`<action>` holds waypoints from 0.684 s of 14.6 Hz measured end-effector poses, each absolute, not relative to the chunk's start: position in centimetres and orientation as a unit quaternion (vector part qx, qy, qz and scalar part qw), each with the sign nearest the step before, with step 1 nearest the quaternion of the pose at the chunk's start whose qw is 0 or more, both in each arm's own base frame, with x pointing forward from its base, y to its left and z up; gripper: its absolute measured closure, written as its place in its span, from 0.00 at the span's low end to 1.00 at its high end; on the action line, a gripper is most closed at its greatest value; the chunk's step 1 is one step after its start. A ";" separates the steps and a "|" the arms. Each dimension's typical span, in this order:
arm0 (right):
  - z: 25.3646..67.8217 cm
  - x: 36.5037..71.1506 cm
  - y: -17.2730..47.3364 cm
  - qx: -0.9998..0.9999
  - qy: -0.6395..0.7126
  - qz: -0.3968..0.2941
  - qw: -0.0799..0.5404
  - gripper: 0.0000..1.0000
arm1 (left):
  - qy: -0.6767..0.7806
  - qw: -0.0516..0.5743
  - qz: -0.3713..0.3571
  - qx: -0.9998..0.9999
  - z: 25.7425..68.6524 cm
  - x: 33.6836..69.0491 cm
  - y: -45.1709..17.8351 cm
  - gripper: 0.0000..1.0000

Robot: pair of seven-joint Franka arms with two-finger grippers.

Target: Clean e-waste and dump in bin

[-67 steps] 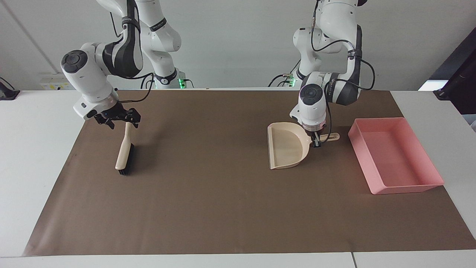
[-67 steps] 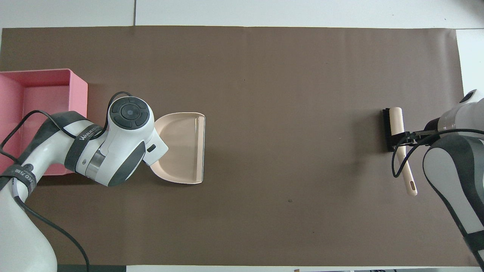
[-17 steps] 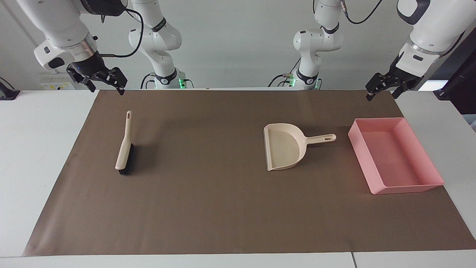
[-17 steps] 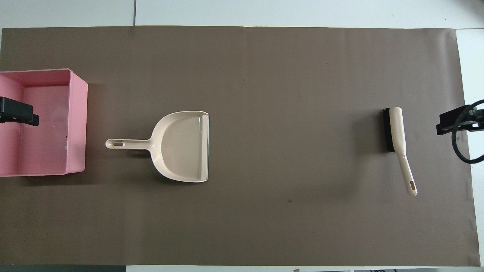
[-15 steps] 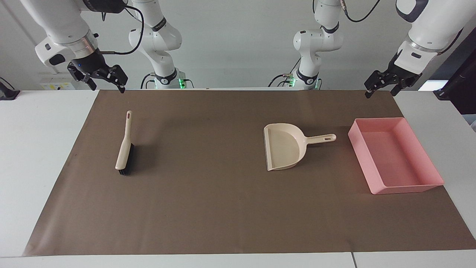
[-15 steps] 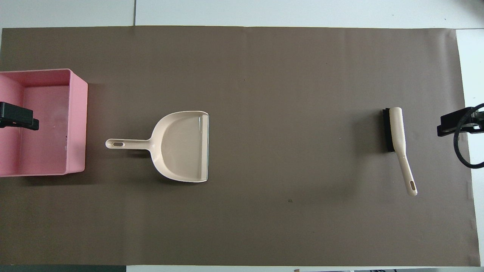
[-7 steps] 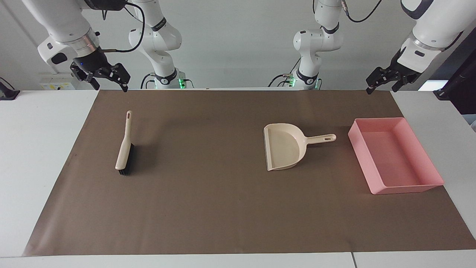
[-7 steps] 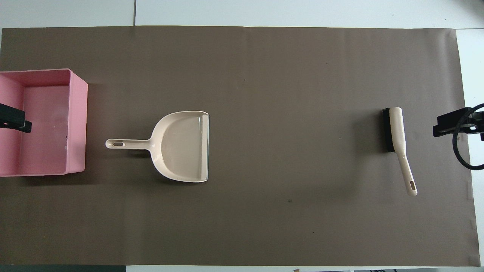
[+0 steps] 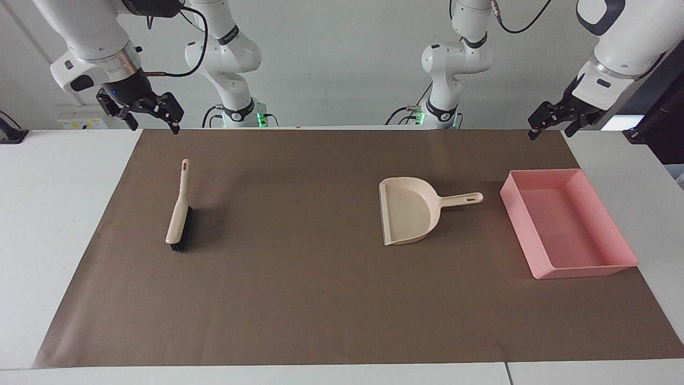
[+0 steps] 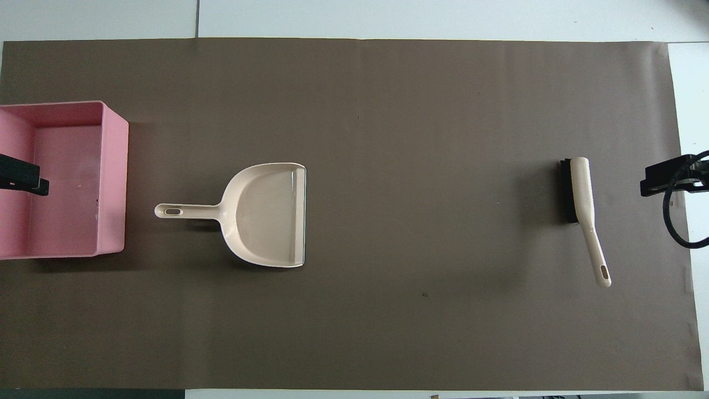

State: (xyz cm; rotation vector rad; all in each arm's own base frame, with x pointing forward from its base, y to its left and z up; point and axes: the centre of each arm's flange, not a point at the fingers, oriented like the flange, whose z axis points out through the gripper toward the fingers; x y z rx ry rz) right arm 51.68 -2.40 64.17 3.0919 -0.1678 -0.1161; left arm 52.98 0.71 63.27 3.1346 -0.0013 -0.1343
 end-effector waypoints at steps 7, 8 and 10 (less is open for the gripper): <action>64.1 51.7 -2.4 0.998 -0.053 -0.037 0.023 0.00 | -0.027 0.004 -0.042 0.999 63.3 52.9 1.2 0.01; 64.1 51.7 -2.4 0.998 -0.053 -0.038 0.023 0.00 | -0.027 0.004 -0.042 0.999 63.2 52.9 1.2 0.01; 64.1 51.7 -2.4 0.998 -0.053 -0.038 0.023 0.00 | -0.026 0.004 -0.043 0.999 63.2 52.9 1.2 0.01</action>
